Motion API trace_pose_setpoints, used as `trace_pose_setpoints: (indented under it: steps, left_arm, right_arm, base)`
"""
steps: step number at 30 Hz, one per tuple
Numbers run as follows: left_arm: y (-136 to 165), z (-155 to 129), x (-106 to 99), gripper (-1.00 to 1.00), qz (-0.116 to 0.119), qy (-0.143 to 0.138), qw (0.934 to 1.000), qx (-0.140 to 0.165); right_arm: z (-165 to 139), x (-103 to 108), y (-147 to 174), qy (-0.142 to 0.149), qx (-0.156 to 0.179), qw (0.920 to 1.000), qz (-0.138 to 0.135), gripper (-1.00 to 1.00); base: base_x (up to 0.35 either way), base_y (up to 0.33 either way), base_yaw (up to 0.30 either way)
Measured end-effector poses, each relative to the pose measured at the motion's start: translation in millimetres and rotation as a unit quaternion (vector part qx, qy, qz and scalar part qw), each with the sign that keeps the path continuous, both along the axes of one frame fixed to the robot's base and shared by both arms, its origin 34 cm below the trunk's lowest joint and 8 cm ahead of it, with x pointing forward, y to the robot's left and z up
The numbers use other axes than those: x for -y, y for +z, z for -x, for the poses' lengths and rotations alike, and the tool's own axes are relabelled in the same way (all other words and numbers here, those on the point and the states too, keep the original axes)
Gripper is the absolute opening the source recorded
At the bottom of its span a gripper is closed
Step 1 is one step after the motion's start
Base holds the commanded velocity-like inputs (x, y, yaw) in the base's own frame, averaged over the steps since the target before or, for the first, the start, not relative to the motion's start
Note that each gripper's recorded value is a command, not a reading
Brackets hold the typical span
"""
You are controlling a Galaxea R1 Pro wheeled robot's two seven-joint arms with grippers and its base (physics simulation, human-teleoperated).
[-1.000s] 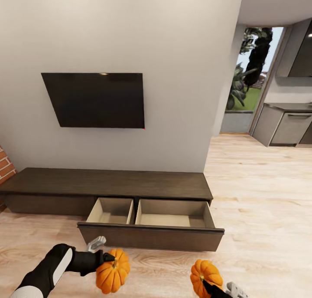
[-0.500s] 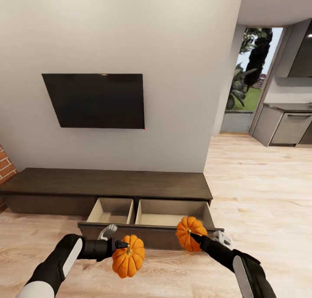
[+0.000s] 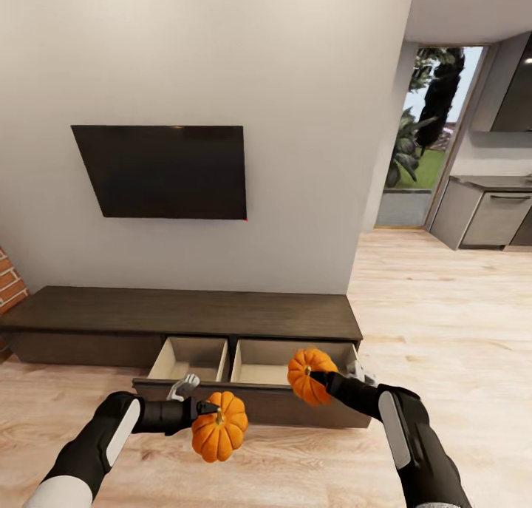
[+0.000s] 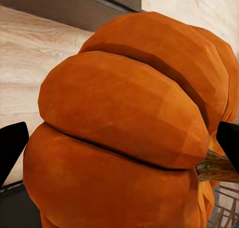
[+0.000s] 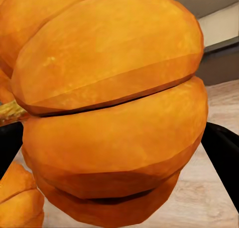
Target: Place each of the two pumpkins and all three candles from the living room inside a cabinet in the living room (use any cabinet), then make sure every cabinet is closed, and position the cauldron so it is next to a table in the living room.
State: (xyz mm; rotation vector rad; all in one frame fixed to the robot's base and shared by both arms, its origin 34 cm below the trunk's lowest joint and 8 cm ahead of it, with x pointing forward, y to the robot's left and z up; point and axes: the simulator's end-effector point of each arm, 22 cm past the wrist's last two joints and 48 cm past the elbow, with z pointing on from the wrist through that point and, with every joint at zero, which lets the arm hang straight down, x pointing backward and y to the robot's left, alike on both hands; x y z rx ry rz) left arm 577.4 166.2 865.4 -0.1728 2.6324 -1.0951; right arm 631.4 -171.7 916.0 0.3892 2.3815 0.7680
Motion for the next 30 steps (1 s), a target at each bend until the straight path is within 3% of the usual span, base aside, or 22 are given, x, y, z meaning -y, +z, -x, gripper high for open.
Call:
trace_pose_setpoints:
  steps: [7,10,11,14,16,20,24,30]
  left_arm:
    - [8.1,-10.7,2.9,-1.0,-0.003,-0.001,0.9999,0.01]
    - [4.7,-13.8,-0.6,-1.0,-0.022,0.001,0.9997,0.01]
    - [-7.2,-14.9,0.6,-1.0,-0.061,0.006,0.9981,0.004]
    - [-21.6,-15.8,6.7,-1.0,-0.114,0.02,0.9932,-0.008]
    - [-27.1,-20.2,-6.1,-1.0,-0.164,0.032,0.9858,-0.007]
    - [-25.1,-28.2,-18.3,-1.0,-0.2,0.049,0.9786,0.0]
    - [-22.1,-31.6,-18.5,-1.0,-0.206,0.053,0.9772,0.005]
    - [-12.5,-38.8,-16.7,-1.0,-0.204,0.057,0.9772,0.017]
  right_arm:
    - [-12.0,-5.5,27.4,0.011,0.035,0.9992,0.013,-1.0]
    - [-12.8,-6.6,29.5,0.012,0.038,0.9991,0.015,-1.0]
    - [-12.2,-8.4,28.1,0.014,0.035,0.999,0.023,-1.0]
    - [-9.8,-14.9,21.2,0.024,0.024,0.9979,0.055,-1.0]
    - [-8.0,-15.2,14.8,0.025,0.014,0.9956,0.089,-1.0]
    - [-6.0,-15.3,8.8,0.022,0.001,0.991,0.132,-1.0]
    - [-5.4,-15.5,7.1,0.02,-0.002,0.9886,0.149,-1.0]
    - [-5.1,-22.9,8.7,0.026,0.001,0.988,0.152,-1.0]
  base:
    - [0.0,0.0,0.0]
    - [0.0,0.0,0.0]
    - [0.0,0.0,0.0]
    - [0.0,0.0,0.0]
    - [0.0,0.0,0.0]
    - [0.0,0.0,0.0]
    - [0.0,0.0,0.0]
    - [0.0,0.0,0.0]
